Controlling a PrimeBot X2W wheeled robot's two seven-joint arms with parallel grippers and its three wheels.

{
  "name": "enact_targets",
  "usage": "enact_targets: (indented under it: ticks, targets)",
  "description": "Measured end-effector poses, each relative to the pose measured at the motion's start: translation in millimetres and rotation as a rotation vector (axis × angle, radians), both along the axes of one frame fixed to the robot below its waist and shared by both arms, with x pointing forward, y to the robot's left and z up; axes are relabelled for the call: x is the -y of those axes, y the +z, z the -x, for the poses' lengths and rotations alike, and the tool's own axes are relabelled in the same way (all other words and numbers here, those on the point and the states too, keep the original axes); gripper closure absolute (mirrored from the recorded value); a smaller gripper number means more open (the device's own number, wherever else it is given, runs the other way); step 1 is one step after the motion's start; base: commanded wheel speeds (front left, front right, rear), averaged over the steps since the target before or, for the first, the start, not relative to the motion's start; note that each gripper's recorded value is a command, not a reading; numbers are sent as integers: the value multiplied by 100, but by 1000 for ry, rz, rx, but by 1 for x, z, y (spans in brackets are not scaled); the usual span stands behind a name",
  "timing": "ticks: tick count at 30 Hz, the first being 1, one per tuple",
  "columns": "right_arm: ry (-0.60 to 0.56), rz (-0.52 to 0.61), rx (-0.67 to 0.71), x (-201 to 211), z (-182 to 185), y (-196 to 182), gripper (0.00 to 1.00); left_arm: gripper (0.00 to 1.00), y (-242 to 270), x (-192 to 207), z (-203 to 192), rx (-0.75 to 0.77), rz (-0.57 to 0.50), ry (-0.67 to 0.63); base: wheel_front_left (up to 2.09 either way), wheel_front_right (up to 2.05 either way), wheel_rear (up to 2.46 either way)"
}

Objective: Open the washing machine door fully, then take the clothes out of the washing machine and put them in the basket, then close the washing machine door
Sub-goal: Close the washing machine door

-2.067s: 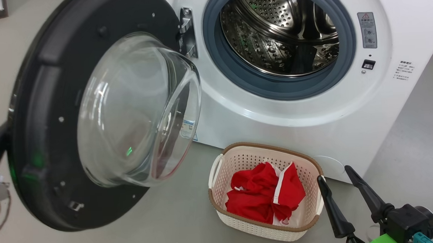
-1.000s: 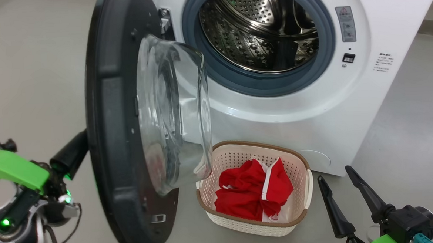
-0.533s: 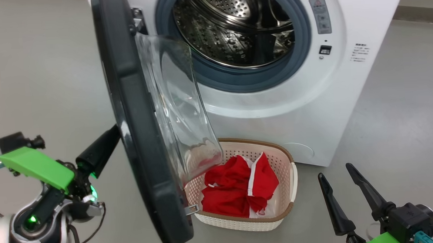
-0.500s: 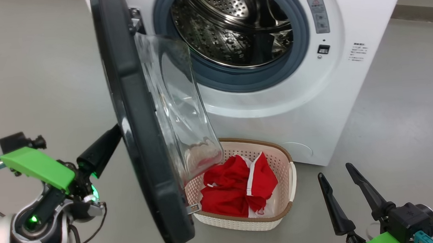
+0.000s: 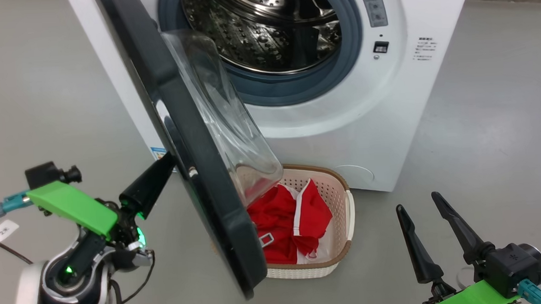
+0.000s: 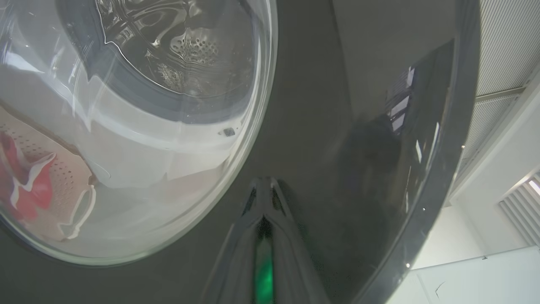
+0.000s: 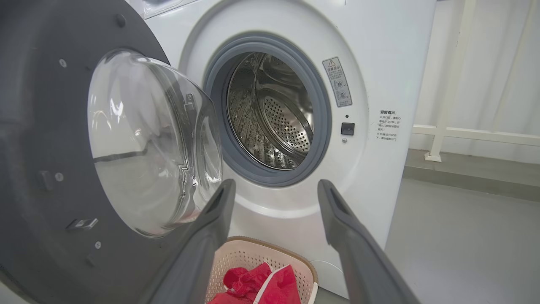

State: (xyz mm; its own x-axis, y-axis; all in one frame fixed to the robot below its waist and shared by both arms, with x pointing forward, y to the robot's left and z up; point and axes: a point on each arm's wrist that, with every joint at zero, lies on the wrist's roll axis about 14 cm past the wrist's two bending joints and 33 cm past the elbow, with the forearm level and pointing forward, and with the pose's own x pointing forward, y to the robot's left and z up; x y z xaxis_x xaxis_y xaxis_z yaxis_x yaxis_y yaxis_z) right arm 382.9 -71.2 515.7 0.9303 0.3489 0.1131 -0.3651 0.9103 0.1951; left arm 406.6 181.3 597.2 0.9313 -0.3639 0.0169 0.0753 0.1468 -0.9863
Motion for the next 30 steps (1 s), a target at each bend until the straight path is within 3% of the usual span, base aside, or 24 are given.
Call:
enact_targets:
  ticks: [30]
  targets:
    - [-158, 17, -29, 52, 6, -11, 0, 100, 6, 91, -57, 54, 55, -185, 0, 0, 0]
